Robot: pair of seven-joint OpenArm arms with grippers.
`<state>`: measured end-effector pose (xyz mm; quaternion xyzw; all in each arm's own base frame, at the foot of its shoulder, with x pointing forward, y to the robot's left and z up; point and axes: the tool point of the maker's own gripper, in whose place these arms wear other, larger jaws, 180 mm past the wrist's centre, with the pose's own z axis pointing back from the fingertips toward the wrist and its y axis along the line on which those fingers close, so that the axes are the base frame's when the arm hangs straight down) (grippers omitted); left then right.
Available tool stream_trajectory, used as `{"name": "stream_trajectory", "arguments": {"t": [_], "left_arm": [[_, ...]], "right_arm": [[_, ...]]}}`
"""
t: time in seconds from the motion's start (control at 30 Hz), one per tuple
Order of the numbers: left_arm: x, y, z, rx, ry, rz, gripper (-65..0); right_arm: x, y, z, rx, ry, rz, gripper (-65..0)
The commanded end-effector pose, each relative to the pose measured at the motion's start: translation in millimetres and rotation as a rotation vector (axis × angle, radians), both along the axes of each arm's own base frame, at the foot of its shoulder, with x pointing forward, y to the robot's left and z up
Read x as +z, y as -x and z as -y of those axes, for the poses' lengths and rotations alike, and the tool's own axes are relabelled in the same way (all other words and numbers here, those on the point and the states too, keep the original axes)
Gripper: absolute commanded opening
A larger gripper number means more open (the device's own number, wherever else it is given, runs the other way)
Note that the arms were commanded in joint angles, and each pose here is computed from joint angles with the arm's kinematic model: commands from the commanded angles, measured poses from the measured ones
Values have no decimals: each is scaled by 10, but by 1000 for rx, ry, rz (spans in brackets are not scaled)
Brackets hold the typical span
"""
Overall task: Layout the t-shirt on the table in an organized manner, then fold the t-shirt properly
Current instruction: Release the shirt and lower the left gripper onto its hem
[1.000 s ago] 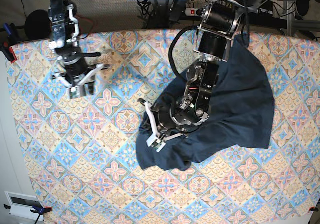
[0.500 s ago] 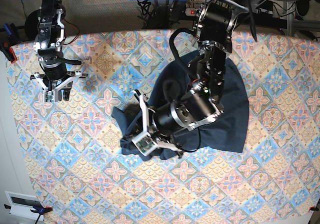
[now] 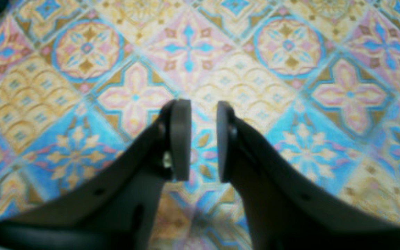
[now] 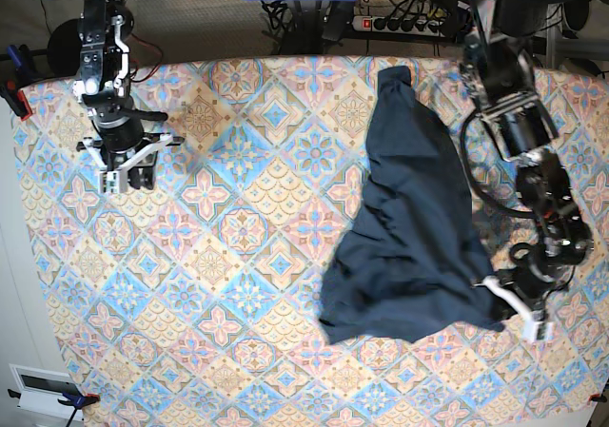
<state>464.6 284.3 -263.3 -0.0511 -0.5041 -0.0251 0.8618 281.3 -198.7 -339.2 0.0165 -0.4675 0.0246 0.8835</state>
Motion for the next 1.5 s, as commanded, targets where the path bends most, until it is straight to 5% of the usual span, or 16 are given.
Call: {"name": "stream_trajectory", "arguments": {"t": [0.0, 0.17, 0.27, 0.4, 0.67, 1.07, 1.47], "left_arm": [[205, -78, -176, 21, -6, 66, -617], [48, 67, -778, 191, -15, 28, -536], [-82, 200, -842, 207, -34, -15, -475], [-121, 504, -651, 145, -101, -78, -434], [-283, 1046, 67, -6, -32, -76, -432], [32, 647, 322, -34, 17, 24, -429], [-495, -4, 783, -126, -248, -29, -431]], "right_arm": [[104, -52, -70, 23, -8, 41, -523], [15, -2, -353, 94, -34, 14, -523], [-30, 31, -487, 127, -46, 0, -523], [-71, 70, -648, 168, -61, -14, -523], [-121, 134, -836, 218, -77, -33, -523], [-121, 134, -836, 218, -77, -33, -523], [-104, 128, -837, 218, -77, -28, -523]]}}
